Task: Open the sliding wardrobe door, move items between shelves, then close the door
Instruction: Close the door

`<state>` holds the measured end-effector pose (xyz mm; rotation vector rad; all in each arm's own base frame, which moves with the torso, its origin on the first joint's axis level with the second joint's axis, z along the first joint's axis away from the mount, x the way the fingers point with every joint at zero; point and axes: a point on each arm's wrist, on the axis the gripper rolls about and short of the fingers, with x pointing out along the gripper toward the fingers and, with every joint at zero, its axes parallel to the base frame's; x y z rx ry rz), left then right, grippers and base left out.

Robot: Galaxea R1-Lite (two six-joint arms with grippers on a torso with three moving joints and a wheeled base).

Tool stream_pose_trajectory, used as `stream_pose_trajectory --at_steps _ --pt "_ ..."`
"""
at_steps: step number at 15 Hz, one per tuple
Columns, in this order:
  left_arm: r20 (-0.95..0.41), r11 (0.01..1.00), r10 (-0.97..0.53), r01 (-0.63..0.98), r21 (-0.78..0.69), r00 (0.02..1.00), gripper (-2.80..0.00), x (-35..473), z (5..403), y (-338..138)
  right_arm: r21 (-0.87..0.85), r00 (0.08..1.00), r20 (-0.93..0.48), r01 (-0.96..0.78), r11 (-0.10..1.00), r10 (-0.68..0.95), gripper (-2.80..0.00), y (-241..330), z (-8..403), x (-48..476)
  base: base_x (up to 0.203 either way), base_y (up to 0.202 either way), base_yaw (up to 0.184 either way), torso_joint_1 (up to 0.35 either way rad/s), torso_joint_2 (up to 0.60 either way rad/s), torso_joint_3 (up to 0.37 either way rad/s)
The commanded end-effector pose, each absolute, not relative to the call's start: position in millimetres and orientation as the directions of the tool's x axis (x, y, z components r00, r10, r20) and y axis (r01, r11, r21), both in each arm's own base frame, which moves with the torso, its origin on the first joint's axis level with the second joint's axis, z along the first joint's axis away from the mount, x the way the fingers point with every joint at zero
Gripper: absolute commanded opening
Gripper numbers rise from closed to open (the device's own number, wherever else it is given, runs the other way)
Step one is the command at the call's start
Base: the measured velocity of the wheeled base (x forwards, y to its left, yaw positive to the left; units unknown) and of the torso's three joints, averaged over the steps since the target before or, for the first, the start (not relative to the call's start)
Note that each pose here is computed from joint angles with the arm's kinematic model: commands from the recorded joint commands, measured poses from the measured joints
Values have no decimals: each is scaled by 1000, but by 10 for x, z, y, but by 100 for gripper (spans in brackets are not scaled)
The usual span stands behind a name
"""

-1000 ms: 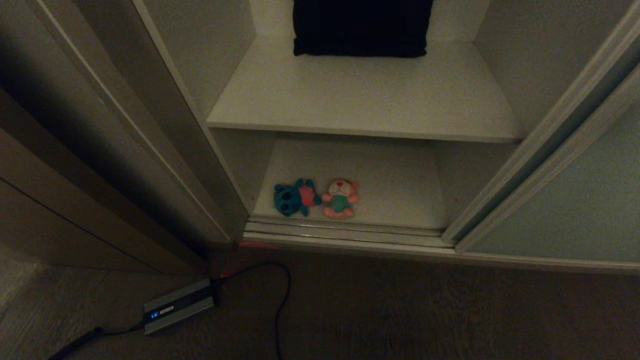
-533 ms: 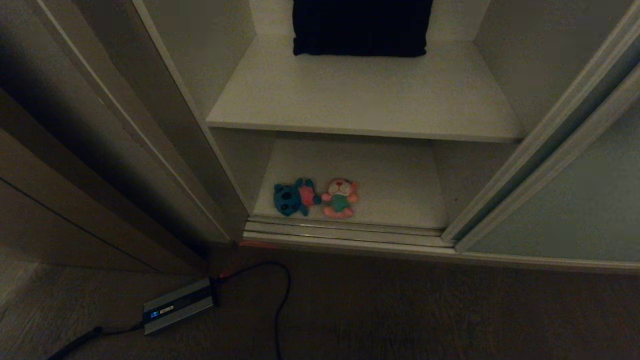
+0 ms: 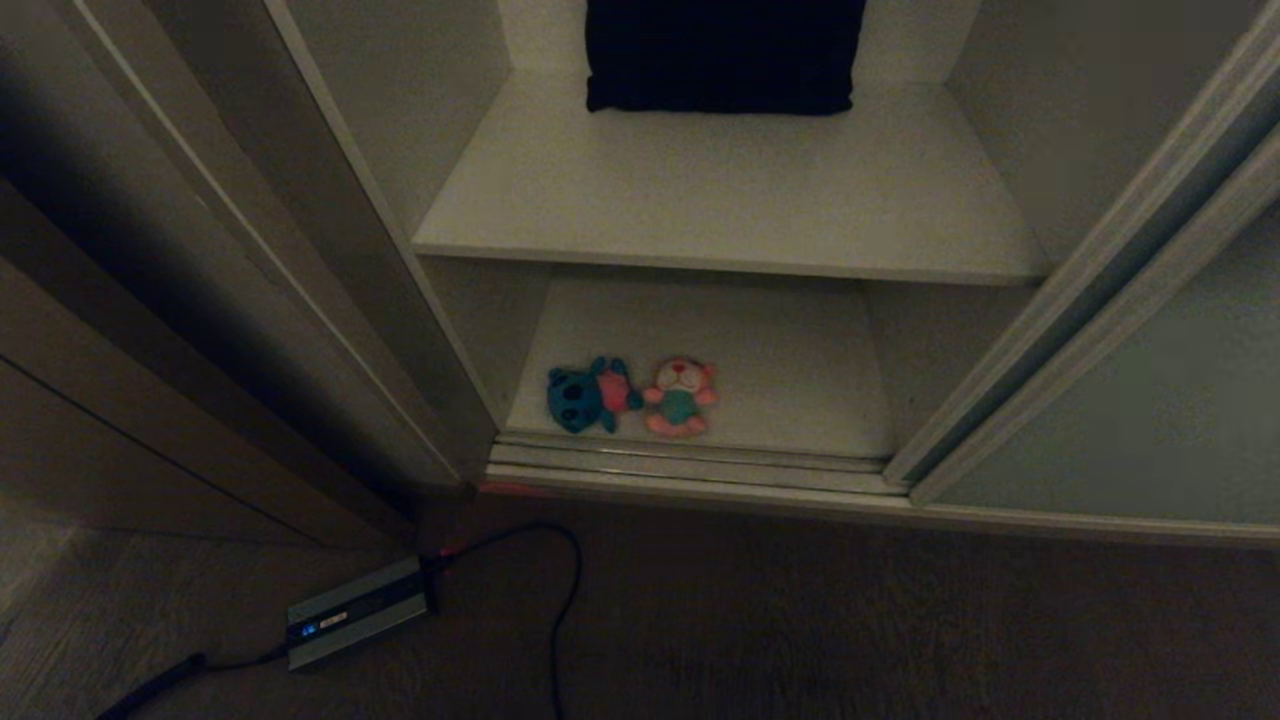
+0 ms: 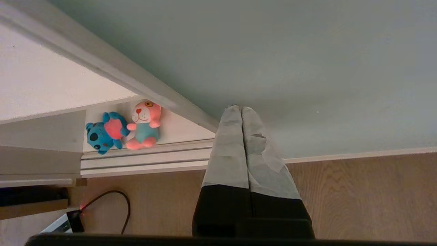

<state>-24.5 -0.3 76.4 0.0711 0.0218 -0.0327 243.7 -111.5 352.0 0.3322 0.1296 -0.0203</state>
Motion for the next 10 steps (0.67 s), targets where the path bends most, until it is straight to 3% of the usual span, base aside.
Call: stream_pose_trajectory --at_steps 1,10 --pt "-25 997 -32 34 71 999 -280 -244 764 -3 325 991 -129 24 945 19 -280 -1080 3515 2472 0 0 0 0 0 0" --pt "-25 997 -32 34 71 999 -280 -244 764 -3 310 980 -111 -126 942 168 -280 -613 3564 2433 0 0 0 0 0 0"
